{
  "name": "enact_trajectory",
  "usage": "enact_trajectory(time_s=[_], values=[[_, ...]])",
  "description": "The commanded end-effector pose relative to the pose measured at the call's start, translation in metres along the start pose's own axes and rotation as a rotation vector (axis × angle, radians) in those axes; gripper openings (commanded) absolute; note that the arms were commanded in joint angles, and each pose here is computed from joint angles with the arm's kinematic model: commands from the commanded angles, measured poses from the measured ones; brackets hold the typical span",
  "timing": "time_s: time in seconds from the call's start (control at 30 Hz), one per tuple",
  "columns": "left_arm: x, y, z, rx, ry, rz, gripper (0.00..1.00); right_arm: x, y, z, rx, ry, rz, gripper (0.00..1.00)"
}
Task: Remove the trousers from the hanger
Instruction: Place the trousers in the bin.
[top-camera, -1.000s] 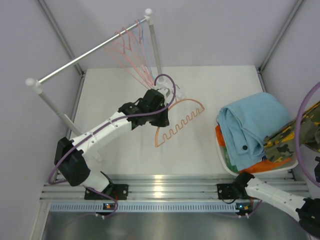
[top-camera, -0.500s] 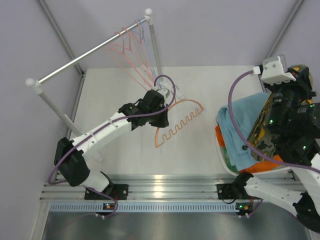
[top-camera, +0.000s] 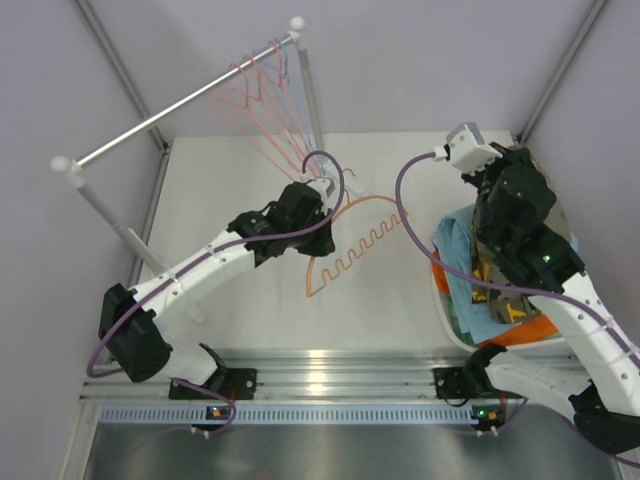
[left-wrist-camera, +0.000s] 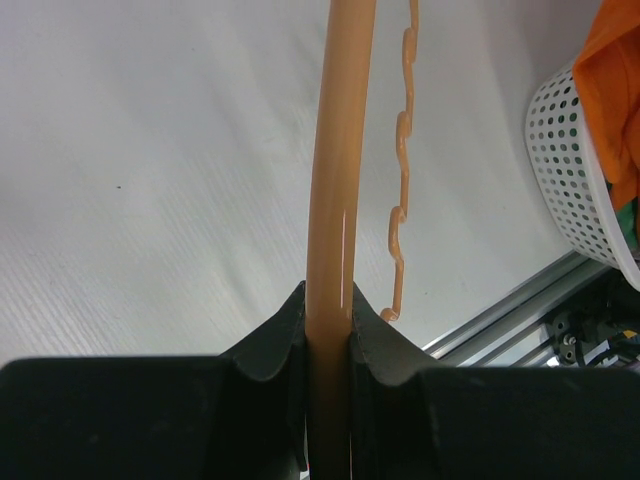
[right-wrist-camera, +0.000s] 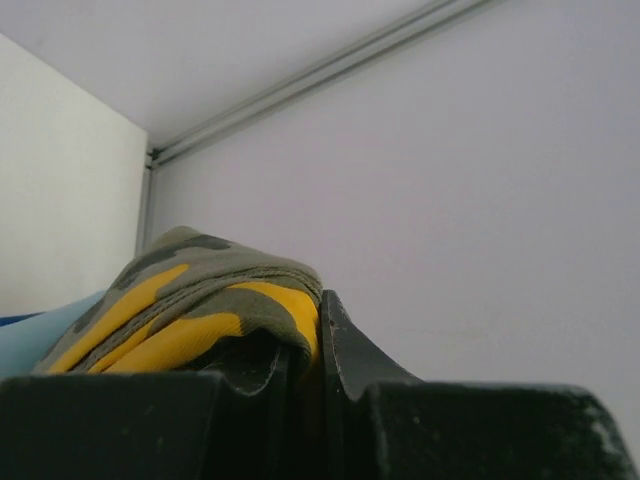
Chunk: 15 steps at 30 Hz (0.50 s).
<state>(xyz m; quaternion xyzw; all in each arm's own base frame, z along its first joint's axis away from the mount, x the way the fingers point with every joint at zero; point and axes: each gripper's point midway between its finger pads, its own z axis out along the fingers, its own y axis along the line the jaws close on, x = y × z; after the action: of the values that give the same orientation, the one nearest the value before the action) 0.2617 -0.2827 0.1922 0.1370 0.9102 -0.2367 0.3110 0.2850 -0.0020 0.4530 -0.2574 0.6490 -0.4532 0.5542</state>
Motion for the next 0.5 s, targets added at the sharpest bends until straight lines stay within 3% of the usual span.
enact_trajectory(time_s=[0.0,0.3,0.33,0.43,0.47], values=[[-0.032,-0.015,-0.015,0.062,-0.136,0.024,0.0,-0.002,-0.003,-0.012,-0.071,-0.067,0.154,0.0],[-0.031,-0.022,-0.013,0.098,-0.13,0.03,0.0,0.016,0.054,-0.028,-0.366,0.061,0.166,0.0],[-0.031,-0.022,-0.014,0.099,-0.132,0.03,0.0,0.019,0.06,-0.029,-0.382,0.075,0.164,0.02],[-0.031,-0.021,-0.015,0.095,-0.134,0.041,0.0,0.022,0.069,-0.036,-0.431,0.094,0.21,0.27],[-0.031,-0.021,-0.015,0.094,-0.135,0.045,0.0,0.02,0.072,-0.041,-0.46,0.089,0.256,0.31]])
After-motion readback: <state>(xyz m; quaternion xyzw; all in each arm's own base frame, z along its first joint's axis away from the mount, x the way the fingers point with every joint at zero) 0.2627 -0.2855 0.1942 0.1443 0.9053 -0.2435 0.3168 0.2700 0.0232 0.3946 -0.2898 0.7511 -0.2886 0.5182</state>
